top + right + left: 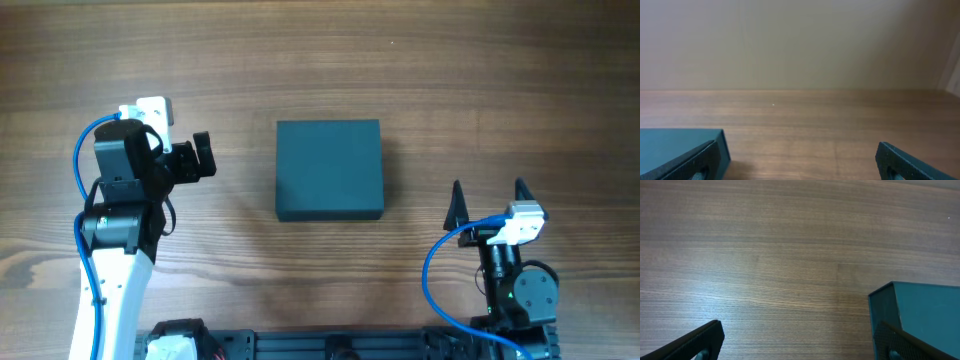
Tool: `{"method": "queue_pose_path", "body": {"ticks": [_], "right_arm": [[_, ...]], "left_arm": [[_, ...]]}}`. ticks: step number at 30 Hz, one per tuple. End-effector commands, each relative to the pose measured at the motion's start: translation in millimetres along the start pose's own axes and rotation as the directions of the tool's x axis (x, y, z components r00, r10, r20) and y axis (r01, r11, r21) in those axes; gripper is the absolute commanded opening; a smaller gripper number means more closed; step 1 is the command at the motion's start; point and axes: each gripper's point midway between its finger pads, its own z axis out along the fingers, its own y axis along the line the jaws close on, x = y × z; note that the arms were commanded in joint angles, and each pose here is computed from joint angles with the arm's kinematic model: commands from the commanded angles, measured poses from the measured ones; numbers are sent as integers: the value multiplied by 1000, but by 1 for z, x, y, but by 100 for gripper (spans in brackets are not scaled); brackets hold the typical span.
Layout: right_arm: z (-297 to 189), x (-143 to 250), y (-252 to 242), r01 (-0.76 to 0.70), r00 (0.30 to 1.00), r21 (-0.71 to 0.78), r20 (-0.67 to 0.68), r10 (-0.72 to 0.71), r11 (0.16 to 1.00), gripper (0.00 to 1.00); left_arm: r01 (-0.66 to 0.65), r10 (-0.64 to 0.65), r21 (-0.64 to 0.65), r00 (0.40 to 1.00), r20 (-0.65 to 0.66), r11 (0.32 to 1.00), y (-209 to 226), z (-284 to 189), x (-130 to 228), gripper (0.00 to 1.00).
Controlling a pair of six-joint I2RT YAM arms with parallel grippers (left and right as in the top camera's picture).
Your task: Pack container
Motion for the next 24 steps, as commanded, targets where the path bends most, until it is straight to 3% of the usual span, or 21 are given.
{"method": "queue_pose_path", "body": {"ticks": [1, 7, 24], "right_arm": [[0, 6, -1, 11, 1000, -16, -16, -11, 1000, 100], [0, 12, 2, 63, 997, -52, -36, -65, 997, 100], [-1, 11, 7, 30, 999, -77, -37, -32, 997, 100]], "left_arm": [[9, -9, -4, 1000, 9, 1000, 0, -2, -1, 100], [9, -9, -4, 1000, 9, 1000, 0, -2, -1, 100], [9, -9, -4, 1000, 9, 1000, 0, -2, -1, 100]]}}
